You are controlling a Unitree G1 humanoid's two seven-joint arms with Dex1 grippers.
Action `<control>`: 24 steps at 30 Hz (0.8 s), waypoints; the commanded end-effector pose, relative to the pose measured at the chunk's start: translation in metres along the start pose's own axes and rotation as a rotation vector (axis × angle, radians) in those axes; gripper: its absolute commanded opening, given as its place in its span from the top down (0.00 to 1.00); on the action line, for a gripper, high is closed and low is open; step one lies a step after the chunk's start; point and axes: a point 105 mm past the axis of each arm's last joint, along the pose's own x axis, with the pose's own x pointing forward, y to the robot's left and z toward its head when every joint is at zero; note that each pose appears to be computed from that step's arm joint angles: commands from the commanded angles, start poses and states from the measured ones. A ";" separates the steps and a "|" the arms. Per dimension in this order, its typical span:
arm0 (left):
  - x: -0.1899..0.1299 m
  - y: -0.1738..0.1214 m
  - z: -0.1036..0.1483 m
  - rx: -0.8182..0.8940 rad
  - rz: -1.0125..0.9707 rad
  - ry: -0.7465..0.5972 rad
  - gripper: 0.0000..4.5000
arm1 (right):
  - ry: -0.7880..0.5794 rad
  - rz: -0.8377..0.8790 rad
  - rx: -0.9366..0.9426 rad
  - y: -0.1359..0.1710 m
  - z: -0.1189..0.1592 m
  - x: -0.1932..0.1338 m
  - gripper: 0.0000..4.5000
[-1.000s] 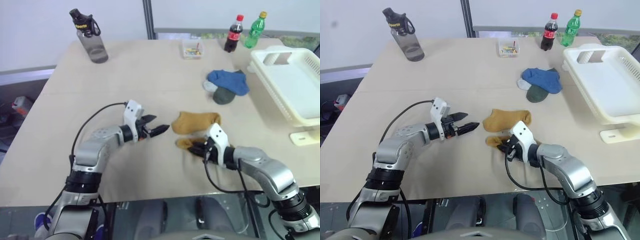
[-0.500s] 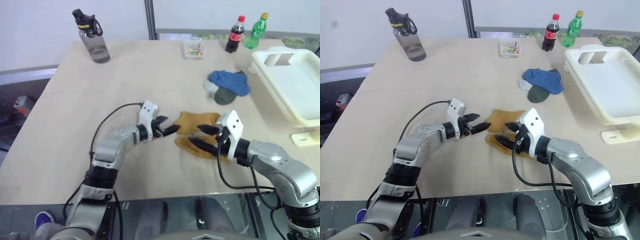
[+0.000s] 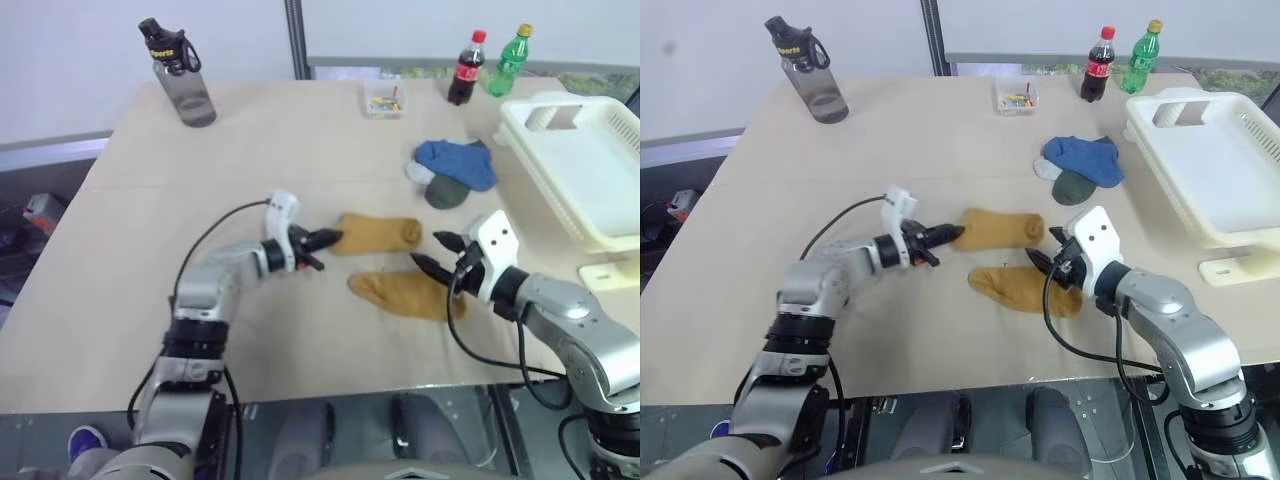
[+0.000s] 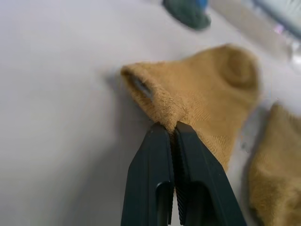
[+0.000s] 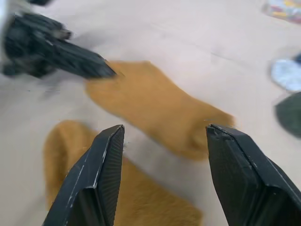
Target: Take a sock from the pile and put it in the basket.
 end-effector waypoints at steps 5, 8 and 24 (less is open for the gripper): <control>-0.068 0.002 0.092 0.045 0.022 -0.025 1.00 | -0.077 -0.028 -0.033 -0.003 0.016 -0.002 0.37; -0.074 -0.025 0.109 0.054 -0.070 0.115 1.00 | -0.091 -0.051 -0.027 -0.007 0.017 -0.002 0.37; 0.068 -0.071 0.012 0.123 -0.131 0.247 0.53 | -0.053 -0.188 0.021 -0.015 0.012 -0.025 0.37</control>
